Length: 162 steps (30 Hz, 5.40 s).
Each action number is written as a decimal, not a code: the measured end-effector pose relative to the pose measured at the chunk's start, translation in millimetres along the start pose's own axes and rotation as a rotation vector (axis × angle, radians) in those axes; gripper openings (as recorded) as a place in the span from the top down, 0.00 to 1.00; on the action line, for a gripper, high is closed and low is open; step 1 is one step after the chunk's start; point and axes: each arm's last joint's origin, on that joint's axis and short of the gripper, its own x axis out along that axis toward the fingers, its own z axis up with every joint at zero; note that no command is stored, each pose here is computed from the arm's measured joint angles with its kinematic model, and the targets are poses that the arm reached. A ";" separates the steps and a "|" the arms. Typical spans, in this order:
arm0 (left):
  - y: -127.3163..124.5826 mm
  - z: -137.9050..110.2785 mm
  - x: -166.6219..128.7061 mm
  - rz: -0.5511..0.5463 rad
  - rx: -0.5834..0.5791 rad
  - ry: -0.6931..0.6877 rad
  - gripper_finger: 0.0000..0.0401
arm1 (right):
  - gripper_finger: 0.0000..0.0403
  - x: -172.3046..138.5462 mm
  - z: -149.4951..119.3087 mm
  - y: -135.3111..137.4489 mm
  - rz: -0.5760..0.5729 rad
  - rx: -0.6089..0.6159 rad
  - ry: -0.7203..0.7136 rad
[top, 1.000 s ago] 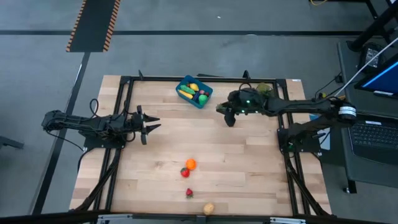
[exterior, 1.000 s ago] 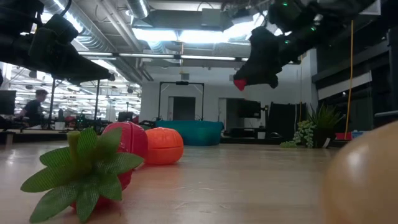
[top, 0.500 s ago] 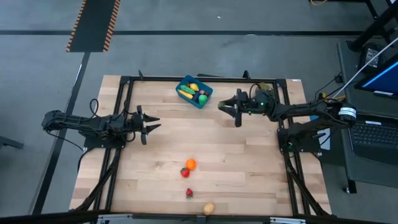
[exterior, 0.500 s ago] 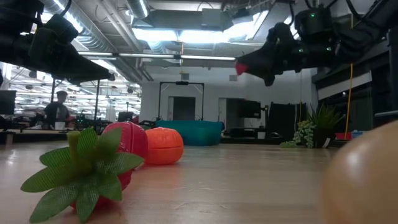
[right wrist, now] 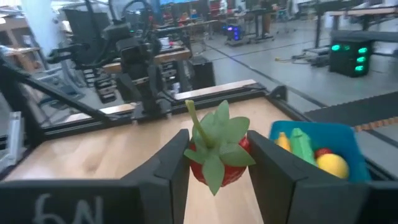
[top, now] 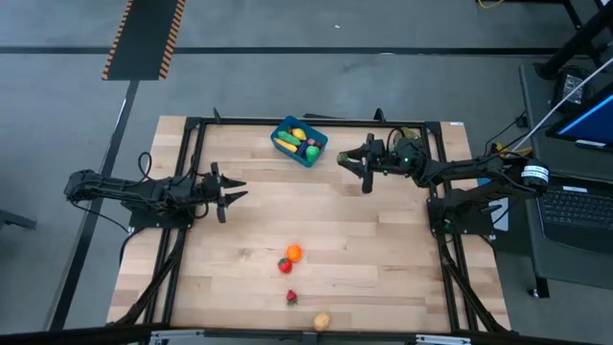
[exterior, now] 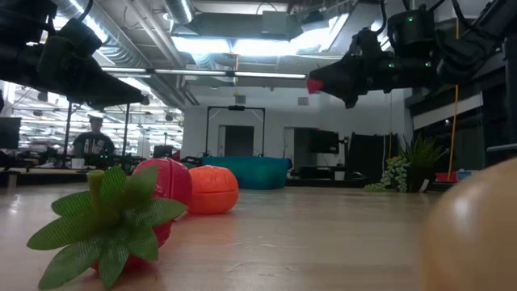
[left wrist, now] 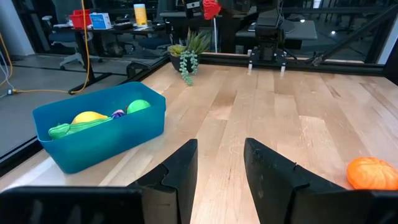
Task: Pick and placing Produce into tupperware
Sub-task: Put the red strawberry into the blue bin, then put the orange pumpkin into the blue bin
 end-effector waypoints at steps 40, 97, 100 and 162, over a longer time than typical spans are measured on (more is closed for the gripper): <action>0.1 0.0 0.0 0.004 0.001 -0.001 0.69 | 0.66 121.4 24.1 -74.6 0.123 0.032 0.233; 0.1 0.0 0.0 0.004 0.001 -0.001 0.69 | 0.66 203.1 1.2 -175.3 0.133 0.238 0.809; 0.1 0.0 0.0 0.004 0.002 -0.001 0.69 | 0.66 203.3 1.5 -175.4 0.129 0.246 0.808; 0.0 1.8 -0.1 0.003 0.039 -0.018 0.69 | 0.48 81.0 67.2 -46.1 -0.074 0.166 0.576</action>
